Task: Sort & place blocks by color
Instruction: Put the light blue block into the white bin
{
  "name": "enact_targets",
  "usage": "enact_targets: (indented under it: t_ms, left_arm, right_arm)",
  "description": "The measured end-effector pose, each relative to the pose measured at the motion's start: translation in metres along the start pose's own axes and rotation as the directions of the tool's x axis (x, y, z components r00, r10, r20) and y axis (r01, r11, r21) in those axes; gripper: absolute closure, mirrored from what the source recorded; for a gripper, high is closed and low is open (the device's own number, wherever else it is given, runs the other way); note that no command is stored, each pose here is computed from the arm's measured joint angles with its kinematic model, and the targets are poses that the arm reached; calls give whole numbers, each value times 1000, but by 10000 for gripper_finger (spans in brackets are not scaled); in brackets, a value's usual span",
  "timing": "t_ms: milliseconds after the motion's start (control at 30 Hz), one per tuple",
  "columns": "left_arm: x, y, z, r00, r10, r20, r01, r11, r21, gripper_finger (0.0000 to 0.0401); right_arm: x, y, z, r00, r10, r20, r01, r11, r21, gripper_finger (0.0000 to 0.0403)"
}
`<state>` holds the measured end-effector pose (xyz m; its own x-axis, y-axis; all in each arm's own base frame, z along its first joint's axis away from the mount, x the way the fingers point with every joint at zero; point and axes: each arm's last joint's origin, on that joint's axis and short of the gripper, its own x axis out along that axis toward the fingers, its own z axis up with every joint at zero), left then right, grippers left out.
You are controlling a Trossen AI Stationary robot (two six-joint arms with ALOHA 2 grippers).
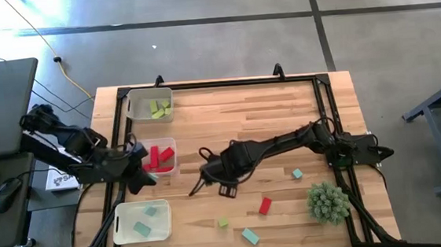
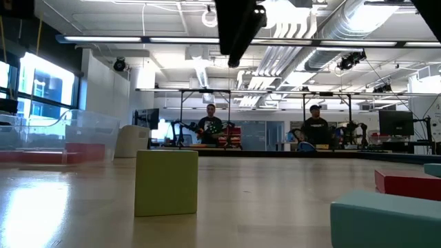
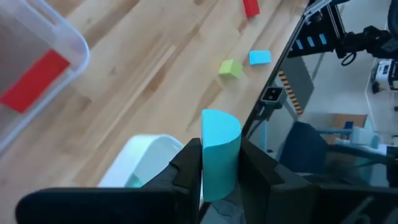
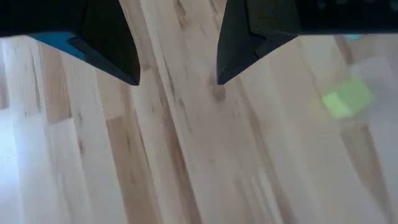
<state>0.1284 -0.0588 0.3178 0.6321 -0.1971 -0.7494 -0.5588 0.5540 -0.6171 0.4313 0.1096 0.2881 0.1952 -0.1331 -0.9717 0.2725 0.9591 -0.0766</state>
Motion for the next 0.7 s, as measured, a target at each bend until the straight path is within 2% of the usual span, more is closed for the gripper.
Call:
enact_targets:
  t_ms: [233, 500, 700]
  left_arm:
    - [6, -6, -16, 997, 20, -75, -24, 999, -49, 346]
    - [22, -11, -45, 971, 138, -195, -155, 985, -78, 346]
    - [38, -16, -70, 937, 227, -266, -251, 966, -60, 346]
  right_arm:
    - [-4, 16, -13, 1000, -14, -25, 12, 997, -78, 203]
    - [-7, 29, -22, 999, -42, 4, 43, 993, -112, 203]
    - [-8, 34, -25, 999, -50, 14, 52, 991, -122, 203]
